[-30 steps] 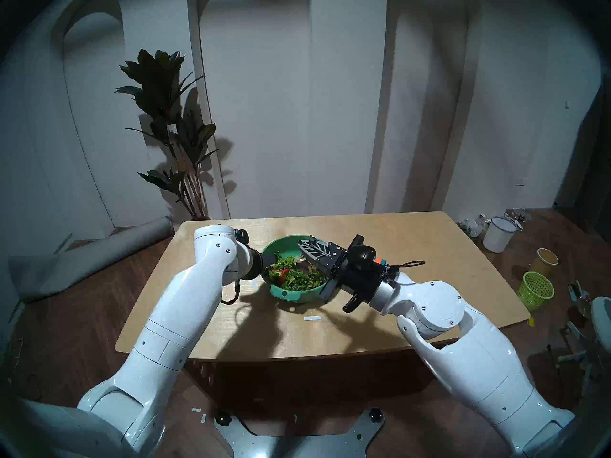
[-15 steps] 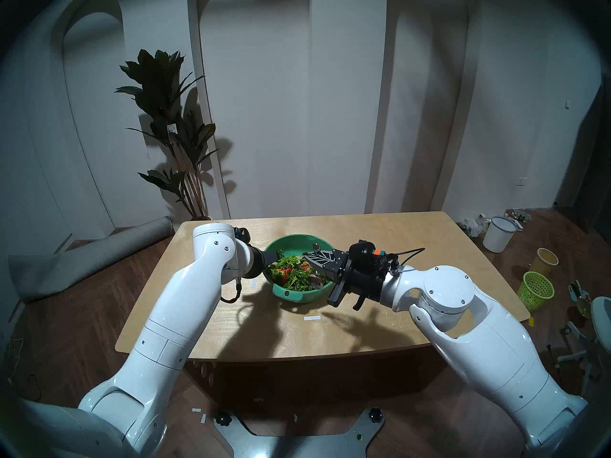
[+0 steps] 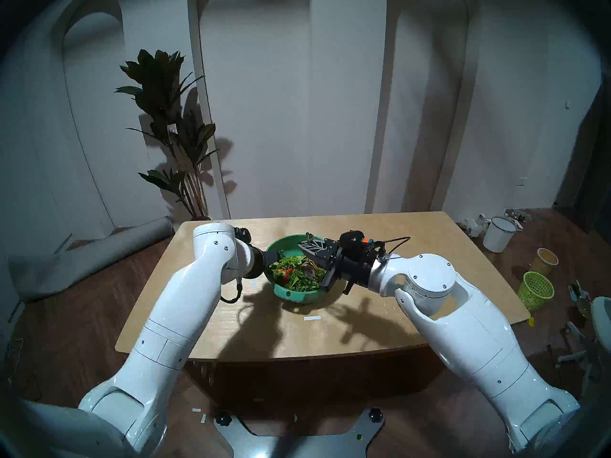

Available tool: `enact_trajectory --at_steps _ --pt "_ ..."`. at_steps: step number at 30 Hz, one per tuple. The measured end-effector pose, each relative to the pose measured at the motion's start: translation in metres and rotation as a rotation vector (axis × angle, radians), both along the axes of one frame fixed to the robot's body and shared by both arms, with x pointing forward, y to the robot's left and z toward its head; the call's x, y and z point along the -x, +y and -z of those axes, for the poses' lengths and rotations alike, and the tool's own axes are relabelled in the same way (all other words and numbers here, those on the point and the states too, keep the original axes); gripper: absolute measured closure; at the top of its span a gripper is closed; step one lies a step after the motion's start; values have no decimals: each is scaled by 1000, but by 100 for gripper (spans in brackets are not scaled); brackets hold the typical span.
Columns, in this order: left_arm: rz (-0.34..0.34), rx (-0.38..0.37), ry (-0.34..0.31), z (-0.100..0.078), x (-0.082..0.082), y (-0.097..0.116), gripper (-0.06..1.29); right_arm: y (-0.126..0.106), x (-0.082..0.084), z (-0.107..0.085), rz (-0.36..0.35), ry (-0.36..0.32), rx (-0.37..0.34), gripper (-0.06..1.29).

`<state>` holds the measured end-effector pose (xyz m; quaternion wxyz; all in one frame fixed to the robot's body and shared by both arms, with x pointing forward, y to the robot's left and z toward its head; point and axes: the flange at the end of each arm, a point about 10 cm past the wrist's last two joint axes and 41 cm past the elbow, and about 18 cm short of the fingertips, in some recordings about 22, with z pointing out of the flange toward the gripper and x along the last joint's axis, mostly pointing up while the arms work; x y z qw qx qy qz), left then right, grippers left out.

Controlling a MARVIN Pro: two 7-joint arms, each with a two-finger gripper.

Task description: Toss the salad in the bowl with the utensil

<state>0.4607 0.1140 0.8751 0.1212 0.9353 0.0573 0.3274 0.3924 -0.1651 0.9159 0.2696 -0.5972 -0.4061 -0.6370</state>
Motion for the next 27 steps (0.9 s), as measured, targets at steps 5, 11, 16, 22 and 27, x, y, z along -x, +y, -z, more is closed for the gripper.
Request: enact_trajectory --at_steps 5,11,16,22,27 --pt "1 0 0 0 0 0 126 -5 -11 -2 32 -18 -23 126" --pt "1 -3 -1 0 0 0 126 -14 -23 -2 79 -20 -56 126" --pt "2 -5 -2 0 0 -1 126 -11 -26 1 98 -13 -93 126" --pt "2 -7 -2 0 0 -1 126 -2 -26 16 107 19 -131 126" --pt "1 -10 -4 0 0 -1 126 10 -26 44 113 84 -149 126"
